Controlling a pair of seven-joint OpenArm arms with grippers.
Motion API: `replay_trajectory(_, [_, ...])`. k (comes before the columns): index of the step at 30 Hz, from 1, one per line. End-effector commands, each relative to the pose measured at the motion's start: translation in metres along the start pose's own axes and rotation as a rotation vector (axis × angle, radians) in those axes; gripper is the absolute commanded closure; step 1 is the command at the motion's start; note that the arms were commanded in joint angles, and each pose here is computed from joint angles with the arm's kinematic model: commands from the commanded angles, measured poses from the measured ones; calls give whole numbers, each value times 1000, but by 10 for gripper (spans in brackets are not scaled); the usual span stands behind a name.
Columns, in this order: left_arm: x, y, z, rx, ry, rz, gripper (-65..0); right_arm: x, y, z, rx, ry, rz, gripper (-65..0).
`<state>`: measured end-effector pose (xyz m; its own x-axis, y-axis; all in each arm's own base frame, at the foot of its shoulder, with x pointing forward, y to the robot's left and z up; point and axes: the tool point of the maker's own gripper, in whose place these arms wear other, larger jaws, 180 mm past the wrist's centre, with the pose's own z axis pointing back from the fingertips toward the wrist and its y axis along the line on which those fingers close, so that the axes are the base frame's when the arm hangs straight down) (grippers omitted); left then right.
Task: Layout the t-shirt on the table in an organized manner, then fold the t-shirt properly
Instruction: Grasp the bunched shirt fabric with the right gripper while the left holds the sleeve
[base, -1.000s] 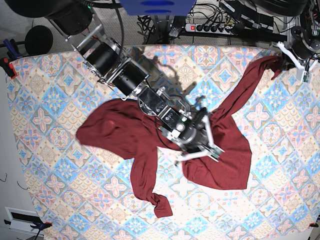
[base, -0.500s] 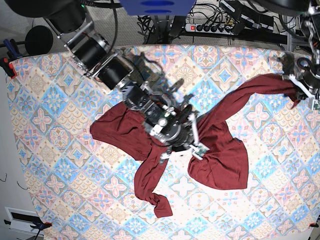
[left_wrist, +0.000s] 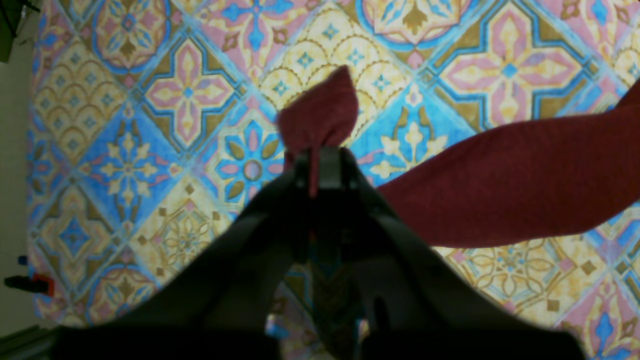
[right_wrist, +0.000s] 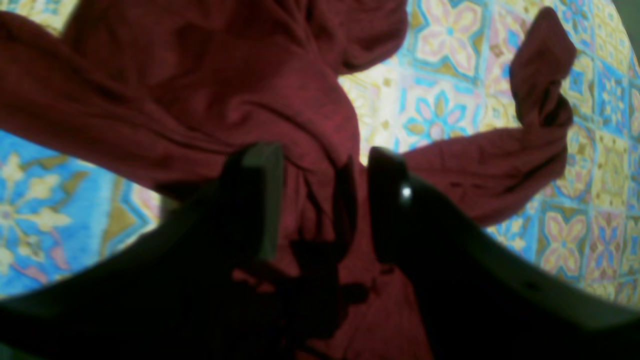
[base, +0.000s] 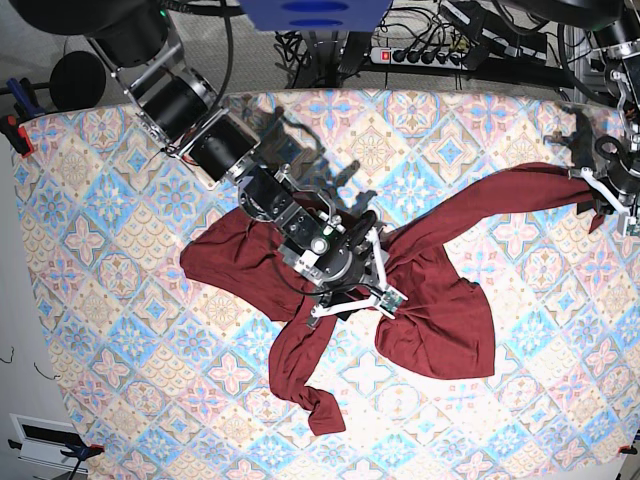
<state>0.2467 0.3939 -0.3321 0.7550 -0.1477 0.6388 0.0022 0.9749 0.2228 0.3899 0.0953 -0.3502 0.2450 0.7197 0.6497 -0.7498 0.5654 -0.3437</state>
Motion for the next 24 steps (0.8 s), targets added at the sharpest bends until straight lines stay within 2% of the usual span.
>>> replay_trajectory(1, [17,-2,3,-3,-42,-36,0,28,-5,5,-16,-72,12,-282])
replay_trajectory(7, [2,-19,5,-41,-13,-53,0,33,28,-5,44,-55,70,-283])
replay_trajectory(15, [-15,-39,9,-75,5,-39,0,67,36,-12,60,-109,78,-281])
replay_trajectory(20, [-17,-41,9,-77,4,-26,0,68,31,-19,55,-121,80,-281])
replay_trajectory(24, [-12,-44,11,-80,-8,-36,0,55,30,-28,56,-92,76,-279])
